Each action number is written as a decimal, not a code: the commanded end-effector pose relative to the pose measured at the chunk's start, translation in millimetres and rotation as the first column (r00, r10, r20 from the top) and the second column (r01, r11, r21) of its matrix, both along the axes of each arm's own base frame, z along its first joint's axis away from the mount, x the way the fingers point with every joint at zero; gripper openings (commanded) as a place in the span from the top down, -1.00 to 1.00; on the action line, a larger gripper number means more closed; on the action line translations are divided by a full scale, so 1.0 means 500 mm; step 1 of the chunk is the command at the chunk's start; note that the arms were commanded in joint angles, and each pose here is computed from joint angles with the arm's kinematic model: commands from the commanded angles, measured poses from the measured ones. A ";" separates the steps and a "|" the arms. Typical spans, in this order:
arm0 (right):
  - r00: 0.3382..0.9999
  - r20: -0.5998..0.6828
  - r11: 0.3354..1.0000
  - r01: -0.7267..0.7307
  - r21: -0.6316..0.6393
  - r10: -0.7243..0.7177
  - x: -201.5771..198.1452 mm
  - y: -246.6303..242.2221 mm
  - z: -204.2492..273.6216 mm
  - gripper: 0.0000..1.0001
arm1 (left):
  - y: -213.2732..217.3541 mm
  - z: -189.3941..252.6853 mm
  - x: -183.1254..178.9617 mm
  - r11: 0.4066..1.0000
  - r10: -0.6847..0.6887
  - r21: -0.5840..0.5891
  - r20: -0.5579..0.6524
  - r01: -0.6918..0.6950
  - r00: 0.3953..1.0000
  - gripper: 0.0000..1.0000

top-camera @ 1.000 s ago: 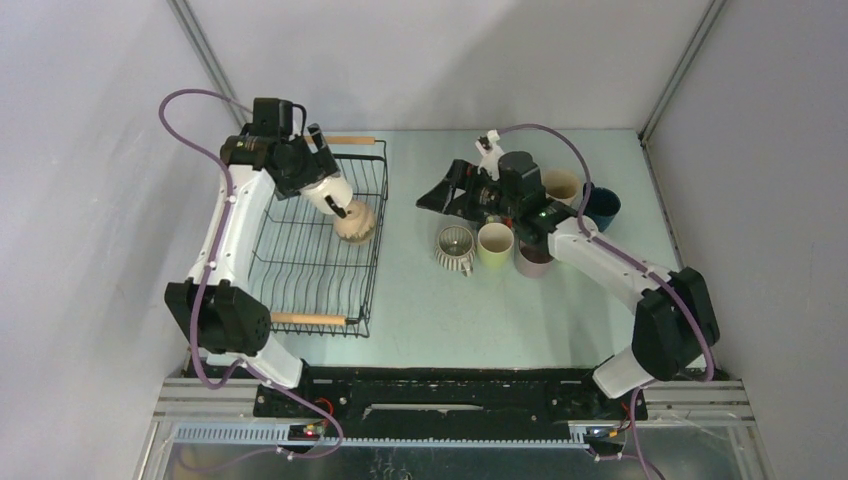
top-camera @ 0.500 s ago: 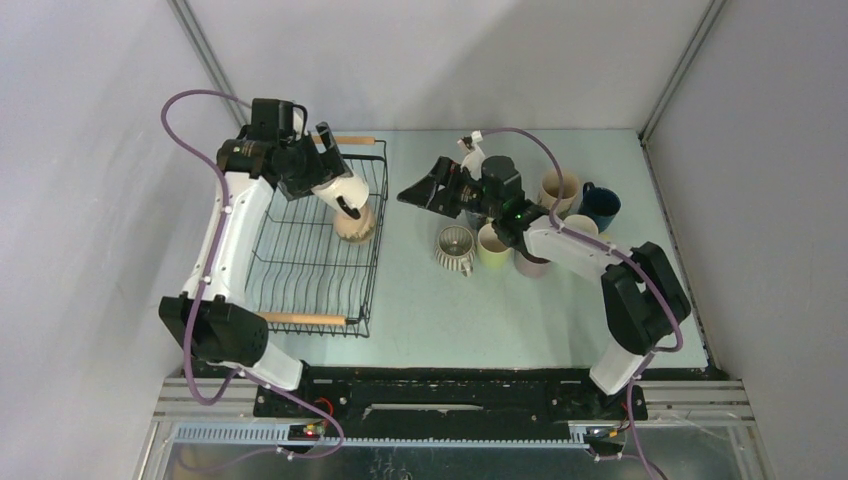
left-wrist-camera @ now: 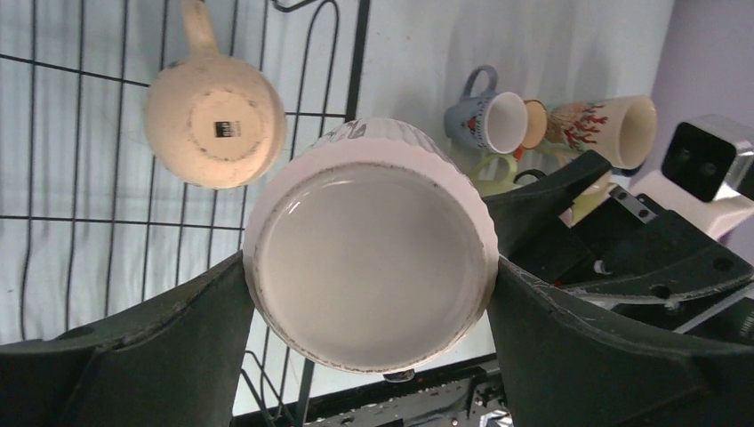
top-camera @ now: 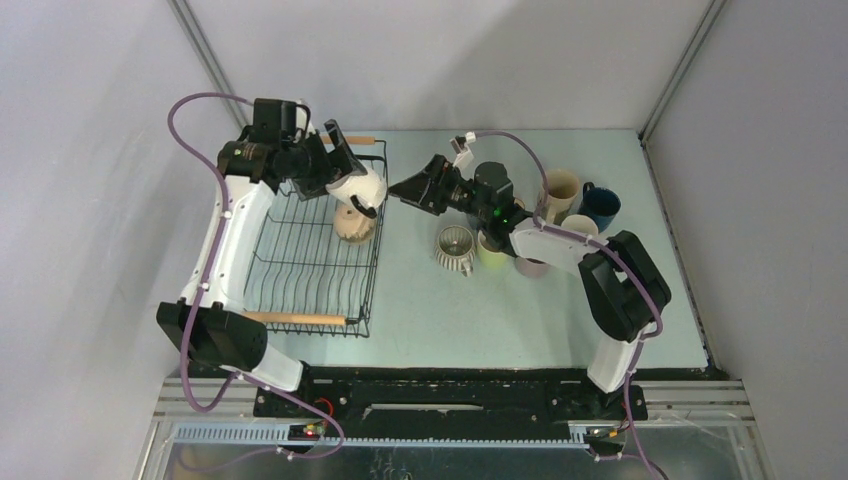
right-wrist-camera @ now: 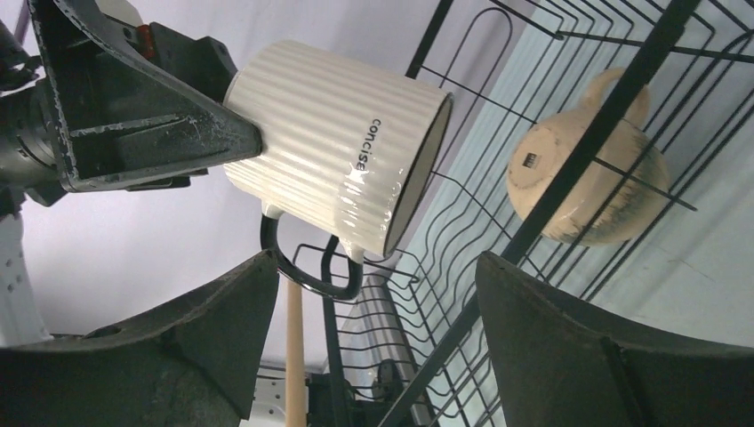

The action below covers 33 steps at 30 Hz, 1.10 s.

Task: Unload the cups from the dish rack
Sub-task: Place the cup at the center of the board.

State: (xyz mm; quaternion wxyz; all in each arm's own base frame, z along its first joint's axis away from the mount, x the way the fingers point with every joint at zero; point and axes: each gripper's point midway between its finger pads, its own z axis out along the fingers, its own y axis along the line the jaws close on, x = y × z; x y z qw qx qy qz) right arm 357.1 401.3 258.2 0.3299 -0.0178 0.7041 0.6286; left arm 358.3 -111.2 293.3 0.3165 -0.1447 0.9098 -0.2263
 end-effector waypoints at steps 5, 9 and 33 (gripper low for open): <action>0.998 0.044 0.989 -0.047 0.139 0.041 -0.015 0.015 0.062 -0.72 | -0.063 0.096 -0.009 0.984 -0.067 -0.155 0.148 0.090 0.987 0.85; 0.997 0.054 0.980 -0.065 0.187 0.056 -0.018 0.015 0.088 -0.68 | -0.079 0.098 -0.010 0.973 -0.085 -0.199 0.154 0.115 0.984 0.84; 0.982 0.133 0.902 -0.175 0.394 0.132 -0.074 -0.028 0.246 0.16 | -0.166 0.105 -0.036 0.828 -0.162 -0.514 0.166 0.226 0.973 0.84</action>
